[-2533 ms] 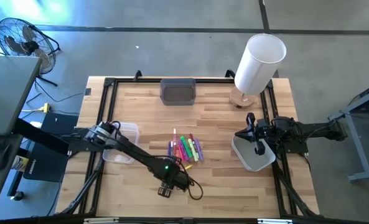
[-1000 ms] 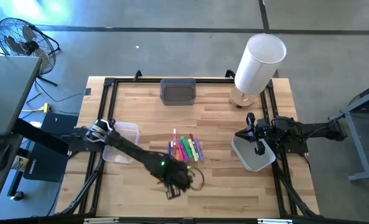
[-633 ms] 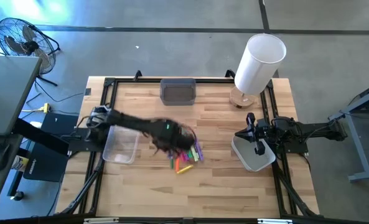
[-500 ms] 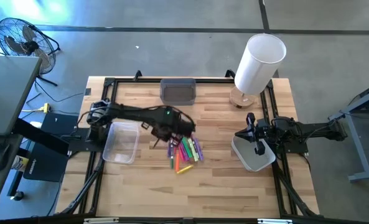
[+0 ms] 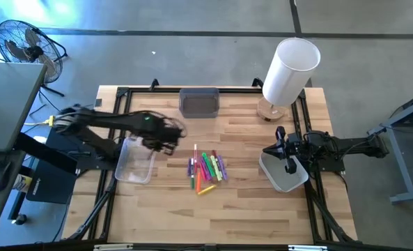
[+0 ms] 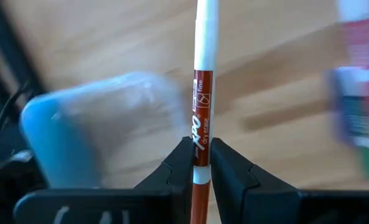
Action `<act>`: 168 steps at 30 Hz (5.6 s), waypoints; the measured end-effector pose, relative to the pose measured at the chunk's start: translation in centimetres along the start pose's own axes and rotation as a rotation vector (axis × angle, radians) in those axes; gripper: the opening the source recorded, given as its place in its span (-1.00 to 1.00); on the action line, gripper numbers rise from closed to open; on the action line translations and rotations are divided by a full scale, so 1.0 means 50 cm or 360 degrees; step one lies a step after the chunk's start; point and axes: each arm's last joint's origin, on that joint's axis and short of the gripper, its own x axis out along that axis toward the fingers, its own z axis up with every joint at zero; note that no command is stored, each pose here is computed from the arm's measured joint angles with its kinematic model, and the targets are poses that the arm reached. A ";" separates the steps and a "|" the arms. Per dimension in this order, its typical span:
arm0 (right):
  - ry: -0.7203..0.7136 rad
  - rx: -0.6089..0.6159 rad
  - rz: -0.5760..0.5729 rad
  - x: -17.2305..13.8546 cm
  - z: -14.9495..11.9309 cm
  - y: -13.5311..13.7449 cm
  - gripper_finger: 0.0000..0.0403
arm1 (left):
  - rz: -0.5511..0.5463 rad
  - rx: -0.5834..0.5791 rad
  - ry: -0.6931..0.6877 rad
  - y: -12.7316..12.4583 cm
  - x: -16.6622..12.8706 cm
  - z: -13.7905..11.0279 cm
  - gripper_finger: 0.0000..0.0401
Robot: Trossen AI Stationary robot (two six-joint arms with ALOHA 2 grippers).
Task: Pick & Place Markers
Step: Put the white and brown marker into the transparent bin, then put the light blue highlighter into the black bin
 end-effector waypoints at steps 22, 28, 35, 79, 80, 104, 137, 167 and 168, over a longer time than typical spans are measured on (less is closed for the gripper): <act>0.0025 0.0000 -0.0006 0.002 -0.003 -0.001 -1.00 | -0.0070 -0.0106 0.0288 0.120 0.138 -0.074 -0.75; 0.0025 0.0001 -0.0005 0.002 -0.002 -0.001 -1.00 | -0.0093 -0.0039 0.0282 0.118 0.137 -0.073 -0.52; 0.0025 0.0000 -0.0006 0.002 -0.002 -0.001 -1.00 | -0.0103 0.0027 0.0273 0.117 0.137 -0.072 -0.30; 0.0026 0.0128 0.0029 0.002 -0.002 0.001 -1.00 | -0.1177 0.0970 -0.0507 -0.188 -0.011 0.039 -0.99; 0.0027 0.0128 0.0030 0.002 -0.002 0.001 -1.00 | -0.1196 0.0991 -0.0494 -0.189 -0.011 0.039 -0.99; 0.0015 0.0316 0.0006 0.003 -0.001 0.000 -1.00 | -0.0884 0.1365 -0.0295 -0.096 -0.029 0.010 -1.00; 0.0927 0.0173 -0.1126 0.376 0.264 0.052 -1.00 | -0.1161 0.1367 -0.0550 0.118 0.035 -0.067 -1.00; 0.1811 0.1049 -0.1705 0.605 0.035 -0.011 -0.47 | -0.1322 0.1612 -0.0481 0.121 0.029 -0.075 -1.00; 0.1812 0.1079 -0.1710 0.603 0.026 -0.012 -0.47 | -0.1322 0.1616 -0.0482 0.121 0.029 -0.075 -1.00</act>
